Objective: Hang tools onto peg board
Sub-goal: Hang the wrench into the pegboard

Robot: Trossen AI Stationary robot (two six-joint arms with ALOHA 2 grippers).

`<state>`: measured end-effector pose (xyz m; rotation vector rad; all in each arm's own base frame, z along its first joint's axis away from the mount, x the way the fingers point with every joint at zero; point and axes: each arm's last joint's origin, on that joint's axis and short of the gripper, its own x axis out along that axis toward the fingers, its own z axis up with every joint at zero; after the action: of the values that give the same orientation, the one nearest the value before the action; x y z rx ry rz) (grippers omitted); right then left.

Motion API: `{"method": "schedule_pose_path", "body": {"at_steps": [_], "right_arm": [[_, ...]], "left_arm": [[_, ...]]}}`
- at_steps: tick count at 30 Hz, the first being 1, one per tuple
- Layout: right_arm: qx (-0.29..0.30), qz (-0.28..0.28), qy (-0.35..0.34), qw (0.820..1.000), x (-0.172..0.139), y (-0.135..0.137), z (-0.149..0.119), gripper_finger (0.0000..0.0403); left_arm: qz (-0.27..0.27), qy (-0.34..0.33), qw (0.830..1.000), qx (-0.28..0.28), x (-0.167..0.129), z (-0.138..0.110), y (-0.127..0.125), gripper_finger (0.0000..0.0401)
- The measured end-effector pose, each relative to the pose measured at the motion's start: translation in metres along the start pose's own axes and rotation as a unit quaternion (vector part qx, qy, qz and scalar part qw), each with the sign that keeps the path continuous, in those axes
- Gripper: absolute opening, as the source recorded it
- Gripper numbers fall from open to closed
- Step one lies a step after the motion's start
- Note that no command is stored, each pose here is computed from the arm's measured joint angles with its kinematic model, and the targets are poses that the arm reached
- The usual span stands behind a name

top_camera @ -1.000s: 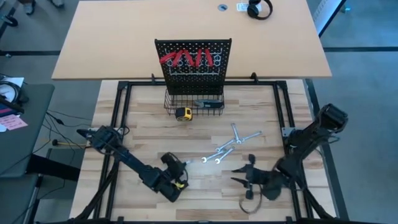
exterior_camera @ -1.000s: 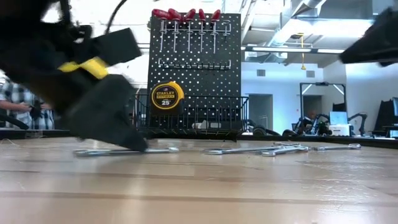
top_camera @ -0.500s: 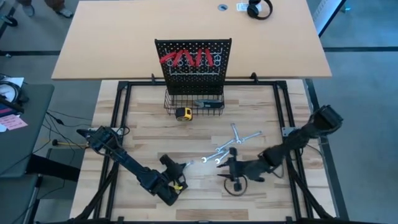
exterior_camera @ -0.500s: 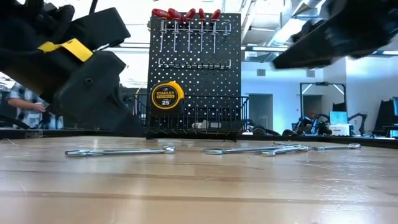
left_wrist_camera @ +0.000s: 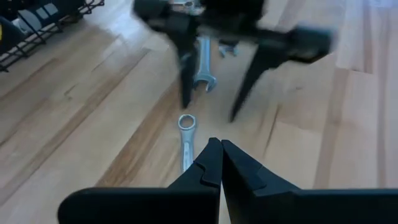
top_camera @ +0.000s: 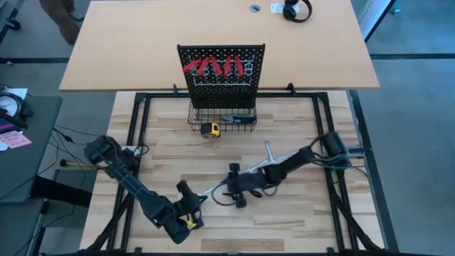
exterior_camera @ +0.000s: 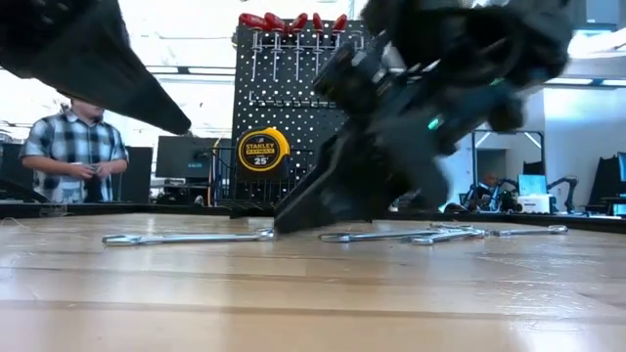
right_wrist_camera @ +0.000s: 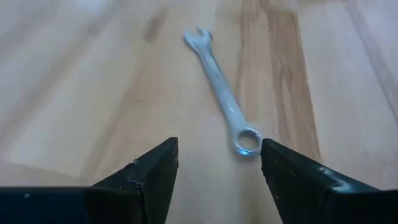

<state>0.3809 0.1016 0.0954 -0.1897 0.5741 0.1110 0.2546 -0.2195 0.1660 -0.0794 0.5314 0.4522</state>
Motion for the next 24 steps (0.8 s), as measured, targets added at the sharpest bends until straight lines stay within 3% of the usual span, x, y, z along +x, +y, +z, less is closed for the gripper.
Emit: {"method": "schedule_pose_path", "body": {"at_steps": [8,12,20,24], "right_arm": [[0.02,0.05,0.024,0.998,0.028,-0.022,-0.001,0.0204],[0.027,0.066,0.034,0.997,0.031,-0.027,-0.004,0.0154],[0.006,0.069,0.062,0.996,0.029,-0.025,-0.008,0.0017],[-0.049,0.045,0.066,0.996,0.018,-0.011,0.002,0.001]], "left_arm": [[-0.003,-0.001,1.0,-0.008,-0.002,-0.003,-0.002,0.0],[-0.004,-0.001,1.0,-0.011,-0.002,-0.003,-0.002,0.0],[-0.015,-0.008,1.0,0.019,0.008,-0.013,-0.01,0.0001],[-0.011,-0.007,0.999,0.033,0.023,-0.023,-0.014,0.0026]]}}
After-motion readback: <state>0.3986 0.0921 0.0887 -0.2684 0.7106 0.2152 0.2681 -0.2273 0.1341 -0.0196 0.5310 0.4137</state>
